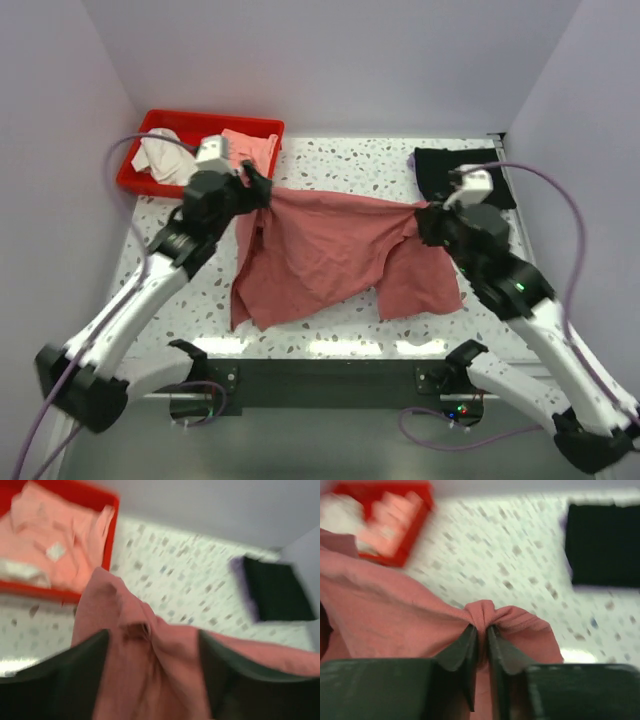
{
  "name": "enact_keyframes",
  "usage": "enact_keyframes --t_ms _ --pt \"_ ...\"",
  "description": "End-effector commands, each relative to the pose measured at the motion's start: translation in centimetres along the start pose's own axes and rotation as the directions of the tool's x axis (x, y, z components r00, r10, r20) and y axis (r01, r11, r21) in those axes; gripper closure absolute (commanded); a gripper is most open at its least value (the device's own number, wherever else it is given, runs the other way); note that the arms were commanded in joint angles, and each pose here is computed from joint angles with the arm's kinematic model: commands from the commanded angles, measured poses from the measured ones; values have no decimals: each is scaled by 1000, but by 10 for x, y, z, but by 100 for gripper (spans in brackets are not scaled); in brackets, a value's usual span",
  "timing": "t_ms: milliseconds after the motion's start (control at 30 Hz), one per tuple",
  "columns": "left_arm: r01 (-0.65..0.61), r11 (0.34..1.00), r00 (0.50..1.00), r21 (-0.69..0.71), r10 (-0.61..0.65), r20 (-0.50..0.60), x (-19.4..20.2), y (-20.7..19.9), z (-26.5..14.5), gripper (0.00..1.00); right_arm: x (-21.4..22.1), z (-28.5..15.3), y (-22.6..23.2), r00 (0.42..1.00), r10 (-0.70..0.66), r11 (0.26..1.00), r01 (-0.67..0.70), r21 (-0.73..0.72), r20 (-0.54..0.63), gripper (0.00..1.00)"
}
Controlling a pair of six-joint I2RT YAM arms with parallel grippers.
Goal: Fold and stack the t-shirts
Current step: Flatten the tshirt out
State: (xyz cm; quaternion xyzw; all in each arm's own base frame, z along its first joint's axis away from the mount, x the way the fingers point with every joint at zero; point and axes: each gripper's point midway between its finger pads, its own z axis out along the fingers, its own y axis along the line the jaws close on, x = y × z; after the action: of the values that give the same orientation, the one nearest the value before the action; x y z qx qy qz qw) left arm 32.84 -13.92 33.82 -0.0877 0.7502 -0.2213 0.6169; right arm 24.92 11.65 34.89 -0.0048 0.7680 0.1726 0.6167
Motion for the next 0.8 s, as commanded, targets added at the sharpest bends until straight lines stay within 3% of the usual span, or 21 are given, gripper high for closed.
enact_keyframes --t_ms 0,33,67,100,133,233,433,767 --pt "-94 969 963 -228 30 -267 110 66 39 0 107 52 -64 958 -51 930 148 335 -281 79" --pt "-105 962 951 -253 23 -307 123 73 44 0 126 58 -72 945 -28 913 157 376 -325 47" --pt "-129 953 932 -273 23 -362 142 80 50 0 140 62 -82 926 -28 889 195 415 -377 25" --pt "-133 952 928 -275 23 -371 142 79 53 0 149 64 -88 909 -16 867 220 448 -416 7" --pt "-138 950 924 -280 22 -382 145 80 53 0 153 73 -93 897 23 839 223 496 -442 1" --pt "-117 961 933 -251 20 -359 140 75 50 0 153 73 -99 878 23 802 269 533 -478 1" --pt "-79 977 912 -198 -10 -411 164 73 26 0 148 78 -78 907 47 881 160 445 -419 1" --pt "-46 988 860 -146 -35 -510 209 59 -27 0 148 67 -74 928 56 912 104 398 -370 1"
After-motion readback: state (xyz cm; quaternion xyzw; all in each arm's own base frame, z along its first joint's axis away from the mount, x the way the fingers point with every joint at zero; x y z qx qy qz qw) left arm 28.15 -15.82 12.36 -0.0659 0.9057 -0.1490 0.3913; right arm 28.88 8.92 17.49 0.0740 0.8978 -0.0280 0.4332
